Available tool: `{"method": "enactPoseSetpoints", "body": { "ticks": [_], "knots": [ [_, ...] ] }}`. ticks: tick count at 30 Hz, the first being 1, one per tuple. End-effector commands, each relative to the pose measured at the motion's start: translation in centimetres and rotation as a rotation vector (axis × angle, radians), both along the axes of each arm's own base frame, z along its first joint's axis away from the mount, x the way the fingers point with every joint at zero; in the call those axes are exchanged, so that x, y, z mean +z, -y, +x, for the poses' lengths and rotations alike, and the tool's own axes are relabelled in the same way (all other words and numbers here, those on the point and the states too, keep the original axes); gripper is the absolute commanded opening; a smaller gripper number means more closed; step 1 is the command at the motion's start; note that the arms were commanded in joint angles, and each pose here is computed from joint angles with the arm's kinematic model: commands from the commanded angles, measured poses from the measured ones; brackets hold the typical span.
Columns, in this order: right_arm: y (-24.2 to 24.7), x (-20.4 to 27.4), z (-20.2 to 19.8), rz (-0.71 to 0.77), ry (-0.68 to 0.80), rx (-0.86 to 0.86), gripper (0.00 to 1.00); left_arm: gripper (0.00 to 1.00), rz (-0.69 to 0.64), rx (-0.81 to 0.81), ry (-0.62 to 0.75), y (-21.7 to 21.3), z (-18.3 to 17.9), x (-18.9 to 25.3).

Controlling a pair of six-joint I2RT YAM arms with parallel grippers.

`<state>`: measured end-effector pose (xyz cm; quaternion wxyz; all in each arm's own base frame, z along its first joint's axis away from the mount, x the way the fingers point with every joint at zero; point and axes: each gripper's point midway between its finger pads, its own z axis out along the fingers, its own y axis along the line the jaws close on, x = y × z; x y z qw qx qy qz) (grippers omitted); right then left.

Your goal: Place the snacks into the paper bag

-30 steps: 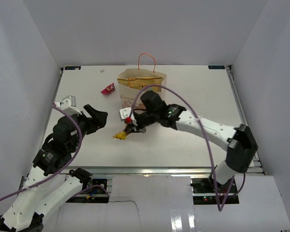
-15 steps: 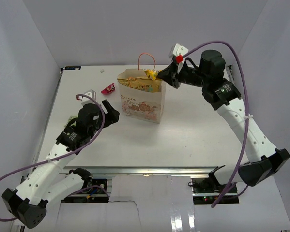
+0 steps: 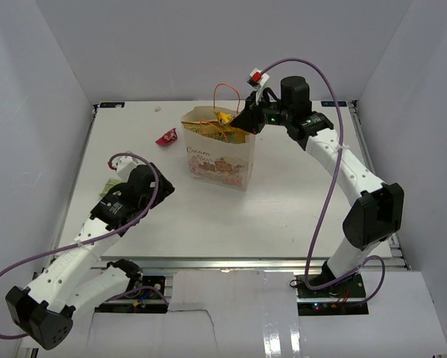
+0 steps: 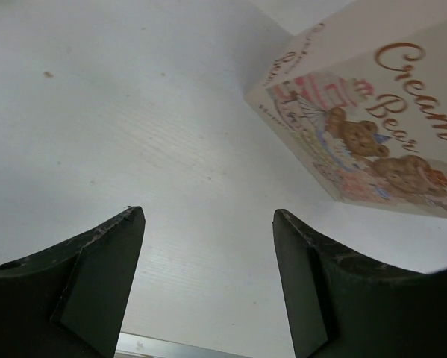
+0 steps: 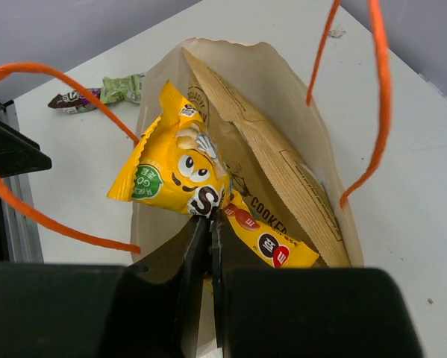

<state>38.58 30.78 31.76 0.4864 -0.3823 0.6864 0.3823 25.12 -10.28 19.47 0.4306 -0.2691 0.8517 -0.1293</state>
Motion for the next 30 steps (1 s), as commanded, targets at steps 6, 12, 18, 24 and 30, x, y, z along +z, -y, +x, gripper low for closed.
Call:
{"method": "enactPoseSetpoints", "body": {
  "ticks": [6,12,18,24,30],
  "knots": [
    [-0.6,0.9,-1.4,0.028,0.013,0.082,0.25,0.79,0.113,0.181,-0.204,-5.5,0.2,-2.8],
    [1.0,3.7,-2.1,0.043,0.081,0.075,0.57,0.80,-0.104,0.396,-0.258,-9.7,2.5,-5.1],
    [4.7,5.4,-2.3,0.063,0.111,0.047,0.58,0.80,-0.370,0.783,-0.351,-13.2,4.2,-8.9],
    [7.8,0.4,-4.9,-0.003,0.084,0.052,0.58,0.81,-0.446,0.990,-0.346,-15.9,6.7,-10.3],
    [9.0,-5.1,-10.0,-0.069,0.070,0.182,0.64,0.79,-0.489,1.152,-0.258,-18.9,8.0,-12.0]
  ]
}}
